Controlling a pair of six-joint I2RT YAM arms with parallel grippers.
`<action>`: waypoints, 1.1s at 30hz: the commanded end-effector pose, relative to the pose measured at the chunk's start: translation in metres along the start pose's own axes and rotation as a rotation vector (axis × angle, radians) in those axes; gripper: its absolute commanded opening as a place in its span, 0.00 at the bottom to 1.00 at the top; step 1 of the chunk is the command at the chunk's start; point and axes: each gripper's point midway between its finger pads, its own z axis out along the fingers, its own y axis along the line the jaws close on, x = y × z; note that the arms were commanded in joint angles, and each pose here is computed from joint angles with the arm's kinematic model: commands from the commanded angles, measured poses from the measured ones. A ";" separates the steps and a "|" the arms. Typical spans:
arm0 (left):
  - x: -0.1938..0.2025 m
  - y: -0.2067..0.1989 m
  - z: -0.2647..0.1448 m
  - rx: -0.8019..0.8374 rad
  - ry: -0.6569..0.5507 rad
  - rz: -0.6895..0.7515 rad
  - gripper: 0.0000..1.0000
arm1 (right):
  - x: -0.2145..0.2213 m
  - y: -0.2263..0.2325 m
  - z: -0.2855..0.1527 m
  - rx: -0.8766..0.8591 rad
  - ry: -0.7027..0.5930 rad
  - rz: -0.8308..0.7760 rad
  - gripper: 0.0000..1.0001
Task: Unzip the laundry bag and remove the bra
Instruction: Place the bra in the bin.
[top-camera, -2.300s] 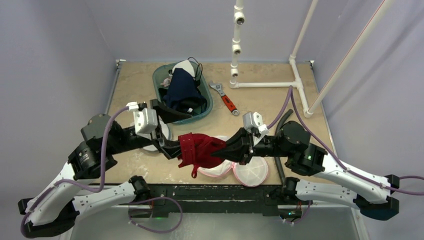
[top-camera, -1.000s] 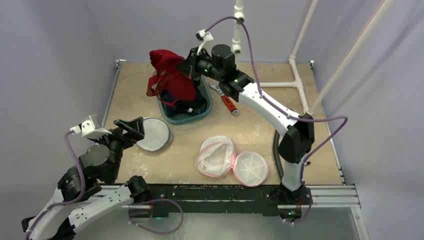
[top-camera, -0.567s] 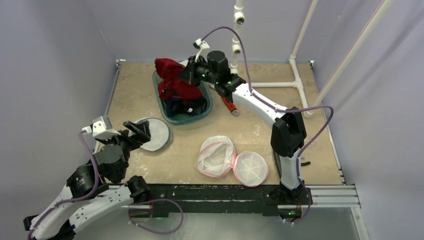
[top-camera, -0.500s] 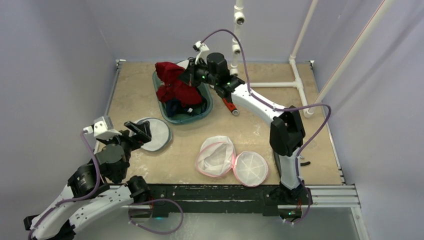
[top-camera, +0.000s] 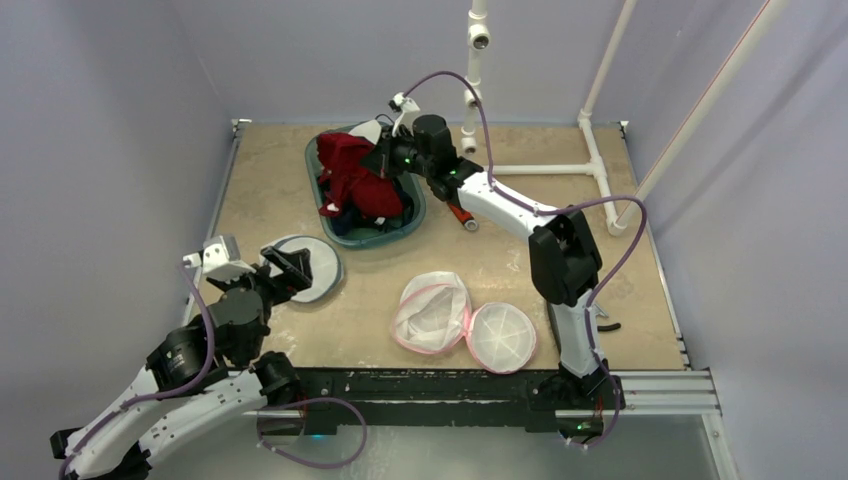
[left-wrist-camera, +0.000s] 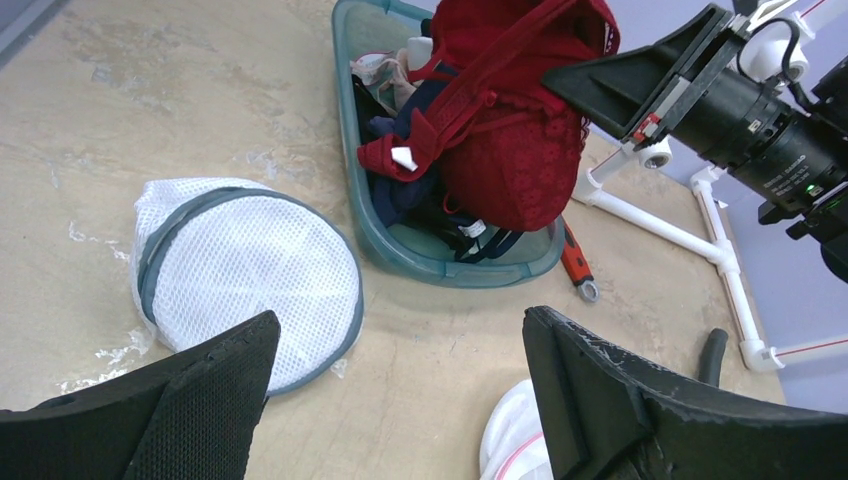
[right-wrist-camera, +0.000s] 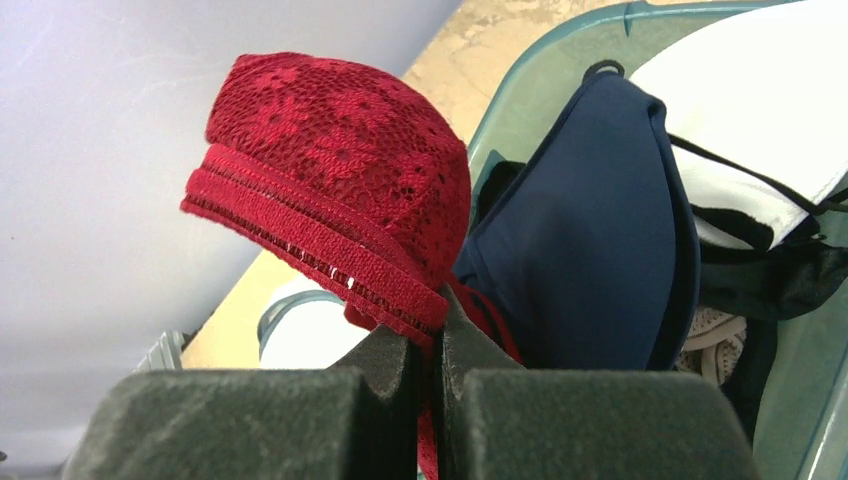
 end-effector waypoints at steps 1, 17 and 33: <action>0.003 0.000 -0.001 0.009 0.007 -0.031 0.89 | -0.058 0.028 -0.016 -0.037 -0.162 -0.022 0.00; 0.017 -0.008 0.003 0.019 0.052 -0.028 0.89 | -0.053 -0.007 0.017 0.073 -0.128 0.243 0.00; 0.037 -0.019 0.011 0.038 0.098 -0.009 0.89 | -0.028 -0.044 0.002 0.266 -0.064 0.168 0.56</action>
